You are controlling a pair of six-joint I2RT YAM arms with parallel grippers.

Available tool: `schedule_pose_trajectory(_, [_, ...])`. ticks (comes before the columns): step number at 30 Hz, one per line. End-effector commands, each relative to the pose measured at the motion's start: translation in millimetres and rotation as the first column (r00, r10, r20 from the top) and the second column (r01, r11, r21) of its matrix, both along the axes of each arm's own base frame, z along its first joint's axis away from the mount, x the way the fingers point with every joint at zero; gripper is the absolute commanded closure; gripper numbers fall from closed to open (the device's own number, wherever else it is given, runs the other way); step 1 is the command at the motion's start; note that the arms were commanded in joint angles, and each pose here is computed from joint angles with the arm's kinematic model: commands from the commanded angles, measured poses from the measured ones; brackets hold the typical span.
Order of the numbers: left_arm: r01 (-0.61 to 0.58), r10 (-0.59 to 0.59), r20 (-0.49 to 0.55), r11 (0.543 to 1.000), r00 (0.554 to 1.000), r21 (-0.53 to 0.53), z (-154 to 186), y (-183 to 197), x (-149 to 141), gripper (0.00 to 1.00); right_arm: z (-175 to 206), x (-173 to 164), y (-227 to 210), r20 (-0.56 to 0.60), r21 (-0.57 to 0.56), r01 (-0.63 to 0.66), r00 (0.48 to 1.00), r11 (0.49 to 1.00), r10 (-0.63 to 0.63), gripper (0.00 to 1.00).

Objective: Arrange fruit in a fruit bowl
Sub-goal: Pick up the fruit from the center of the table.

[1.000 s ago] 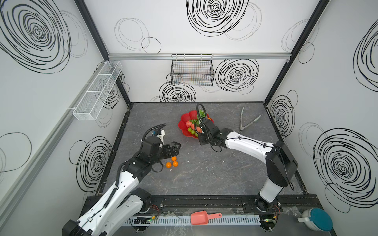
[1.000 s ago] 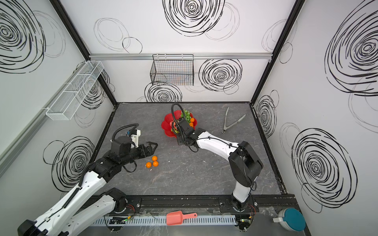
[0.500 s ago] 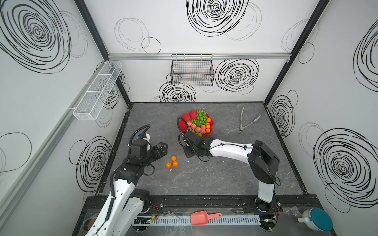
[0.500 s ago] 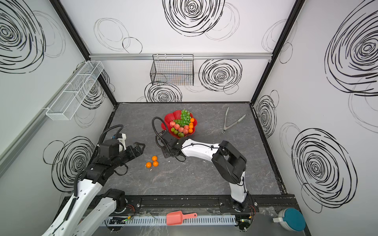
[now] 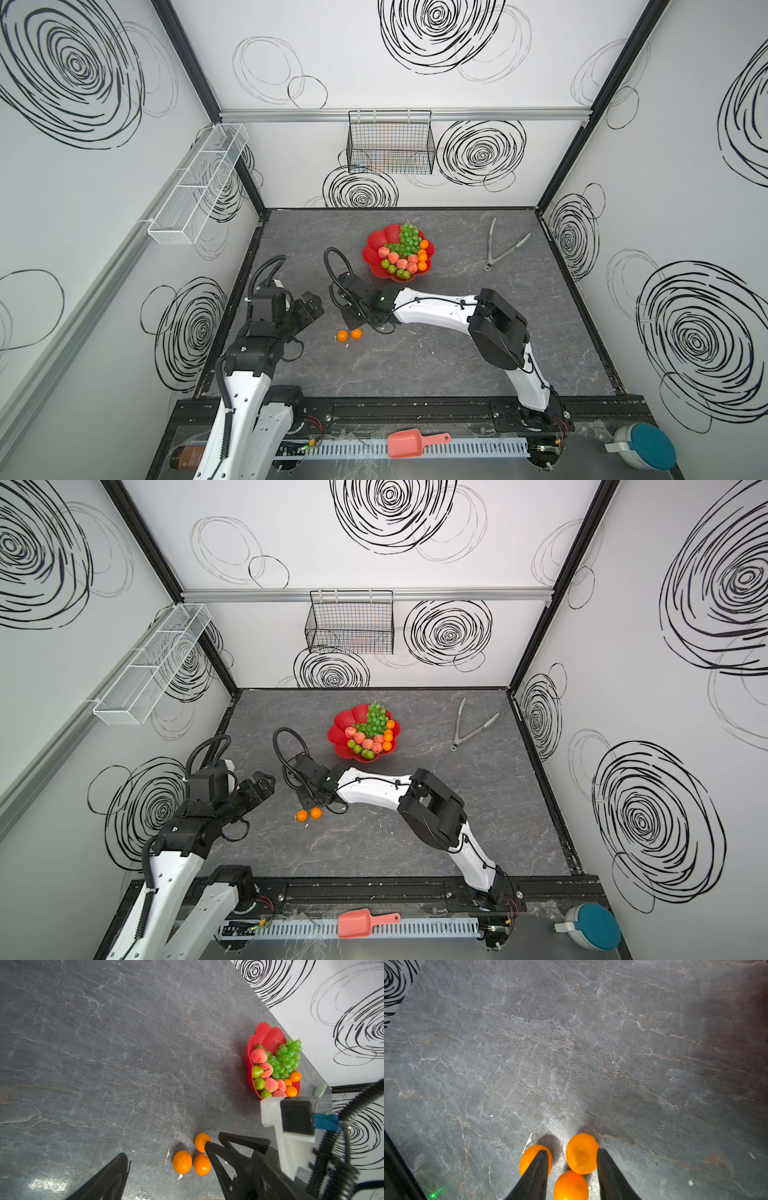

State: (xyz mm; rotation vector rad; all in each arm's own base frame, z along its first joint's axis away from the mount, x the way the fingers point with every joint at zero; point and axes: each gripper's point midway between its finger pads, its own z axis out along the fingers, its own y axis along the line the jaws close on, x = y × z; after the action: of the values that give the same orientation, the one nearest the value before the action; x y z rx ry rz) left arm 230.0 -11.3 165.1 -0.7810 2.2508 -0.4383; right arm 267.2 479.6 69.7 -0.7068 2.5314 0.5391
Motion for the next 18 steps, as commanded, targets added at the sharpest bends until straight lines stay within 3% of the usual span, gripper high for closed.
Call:
schedule_pose_trajectory(1, [-0.073, 0.073, 0.018, 0.997, 0.997, 0.03, 11.9, 14.1, -0.4, 0.04, -9.6, 2.1, -5.8, -0.015, -0.056, 0.03, 0.999, 0.998, -0.031, 0.57])
schedule_pose_trajectory(18, [-0.065, 0.065, 0.028, 0.998, 0.997, 0.011, 10.6, 11.8, 2.0, 0.04, -33.4, -7.1, -3.0, -0.072, -0.107, -0.003, 0.997, 0.994, -0.004, 0.51])
